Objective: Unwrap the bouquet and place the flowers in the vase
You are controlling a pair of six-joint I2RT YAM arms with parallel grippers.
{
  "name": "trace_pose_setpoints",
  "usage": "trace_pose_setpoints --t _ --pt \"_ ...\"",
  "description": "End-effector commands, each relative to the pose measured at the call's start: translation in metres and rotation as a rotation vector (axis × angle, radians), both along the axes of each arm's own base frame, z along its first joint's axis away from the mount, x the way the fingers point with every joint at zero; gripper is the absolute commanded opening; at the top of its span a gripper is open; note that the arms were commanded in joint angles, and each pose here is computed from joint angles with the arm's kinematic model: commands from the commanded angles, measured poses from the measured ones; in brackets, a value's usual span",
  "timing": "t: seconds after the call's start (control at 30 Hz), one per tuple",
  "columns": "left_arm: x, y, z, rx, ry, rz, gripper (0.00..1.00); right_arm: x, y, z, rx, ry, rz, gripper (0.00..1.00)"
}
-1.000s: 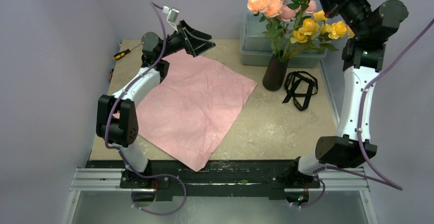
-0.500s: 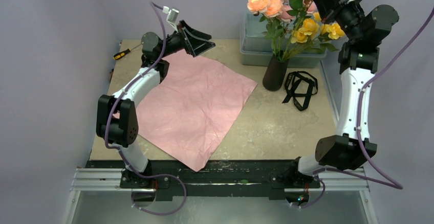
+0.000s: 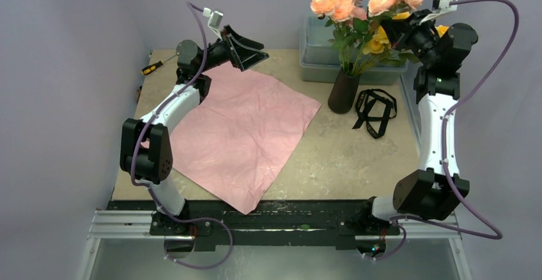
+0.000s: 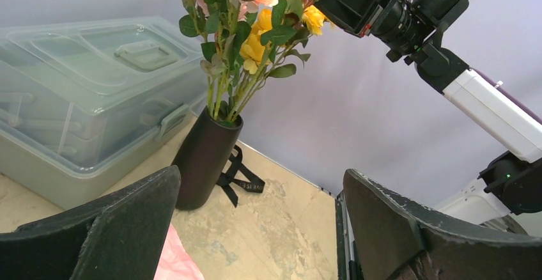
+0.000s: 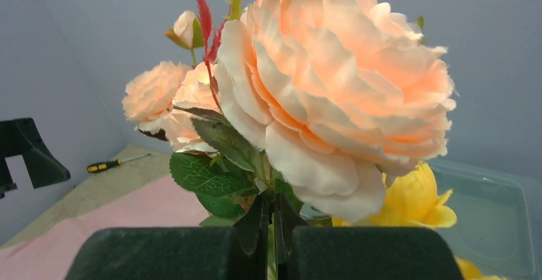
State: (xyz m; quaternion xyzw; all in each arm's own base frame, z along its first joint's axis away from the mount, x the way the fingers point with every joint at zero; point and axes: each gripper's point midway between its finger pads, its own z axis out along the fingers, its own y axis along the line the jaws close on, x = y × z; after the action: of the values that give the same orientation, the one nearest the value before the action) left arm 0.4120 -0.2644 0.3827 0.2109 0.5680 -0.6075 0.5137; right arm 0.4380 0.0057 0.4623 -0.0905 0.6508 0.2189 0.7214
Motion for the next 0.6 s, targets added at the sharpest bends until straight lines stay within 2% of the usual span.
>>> trace_pose_setpoints --t 0.0,0.2,0.57 --pt "0.001 0.004 0.008 -0.007 -0.042 0.012 1.00 -0.008 -0.002 -0.018 -0.068 0.011 -0.014 0.00" --pt "0.009 0.006 0.000 0.008 -0.009 0.039 1.00 -0.005 0.000 -0.063 -0.095 0.110 0.011 0.00" --pt "0.020 0.012 -0.019 0.077 0.029 0.111 1.00 -0.010 0.005 -0.117 -0.182 0.221 0.042 0.00"
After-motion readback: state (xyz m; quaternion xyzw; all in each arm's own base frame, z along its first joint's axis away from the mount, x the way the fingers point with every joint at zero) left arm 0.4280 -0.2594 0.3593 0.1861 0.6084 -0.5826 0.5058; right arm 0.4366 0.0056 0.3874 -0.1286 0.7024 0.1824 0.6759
